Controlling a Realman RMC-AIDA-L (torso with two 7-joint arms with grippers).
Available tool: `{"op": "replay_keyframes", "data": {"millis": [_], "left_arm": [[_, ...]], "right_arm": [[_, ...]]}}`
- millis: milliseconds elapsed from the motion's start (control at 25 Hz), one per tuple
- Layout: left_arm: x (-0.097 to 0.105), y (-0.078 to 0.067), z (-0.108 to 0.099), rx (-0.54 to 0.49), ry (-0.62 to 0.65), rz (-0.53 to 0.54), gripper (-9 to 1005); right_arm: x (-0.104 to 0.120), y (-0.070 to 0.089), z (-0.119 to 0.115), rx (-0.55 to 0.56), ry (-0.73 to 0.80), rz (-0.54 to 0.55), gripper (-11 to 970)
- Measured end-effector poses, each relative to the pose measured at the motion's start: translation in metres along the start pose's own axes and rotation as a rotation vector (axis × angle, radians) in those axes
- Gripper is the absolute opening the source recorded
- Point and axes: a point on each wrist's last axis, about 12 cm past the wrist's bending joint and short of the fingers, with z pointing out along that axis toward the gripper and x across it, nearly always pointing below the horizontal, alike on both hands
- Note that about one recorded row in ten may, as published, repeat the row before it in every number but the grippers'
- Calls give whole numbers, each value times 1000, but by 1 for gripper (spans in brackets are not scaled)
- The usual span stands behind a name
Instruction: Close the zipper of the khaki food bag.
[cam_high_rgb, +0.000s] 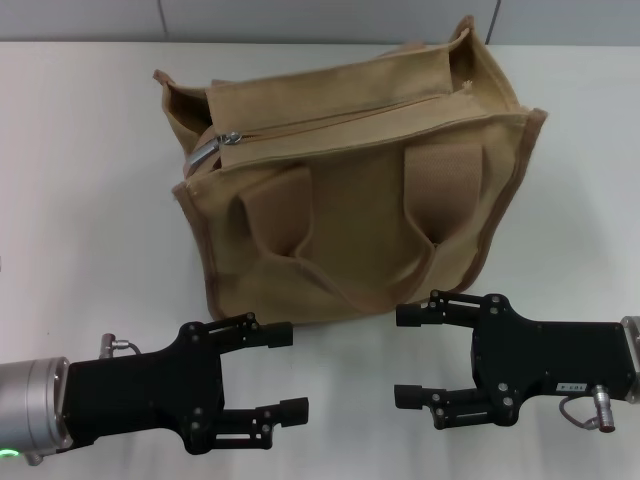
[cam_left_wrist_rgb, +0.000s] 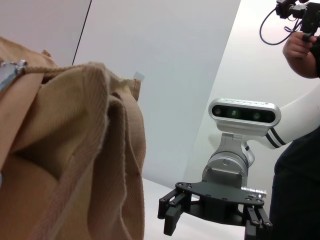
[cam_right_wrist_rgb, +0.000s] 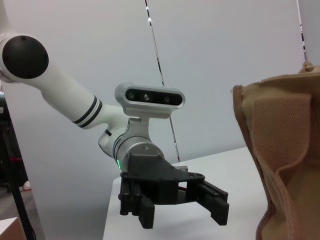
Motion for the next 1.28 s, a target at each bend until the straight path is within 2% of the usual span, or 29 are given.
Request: {"op": "replay_keyframes", "data": {"millis": [560, 640, 760, 800, 840, 920, 960, 1000, 1040, 1120, 1280], "left_arm": [[-4, -3, 1, 21, -36, 4, 830], [-12, -7, 4, 51, -122, 30, 829], [-15, -9, 5, 62, -159, 48, 828], [-21, -11, 6, 57, -244, 91, 828], [-21, -11, 6, 57, -244, 91, 828], [-30, -8, 3, -38, -388, 151, 827], [-30, -8, 3, -38, -388, 151, 827], [-34, -6, -4, -147, -495, 197, 827], [-35, -5, -9, -197, -538, 218, 827], [-35, -5, -9, -197, -538, 218, 826], [-38, -3, -22, -322, -618, 252, 825]], "right_arm": [[-1, -1, 0, 4, 0, -3, 809], [-1, -1, 0, 4, 0, -3, 808], [0, -1, 0, 7, 2, -2, 806], [0, -2, 0, 11, 4, -1, 806], [0, -2, 0, 11, 4, -1, 805], [1, -2, 0, 16, 6, 1, 804], [1, -1, -1, 17, 6, 2, 803], [2, -1, -1, 18, 6, 3, 803], [2, -1, -1, 18, 6, 4, 802], [2, 0, -1, 19, 6, 5, 801], [3, 0, -1, 19, 6, 6, 798]]}}
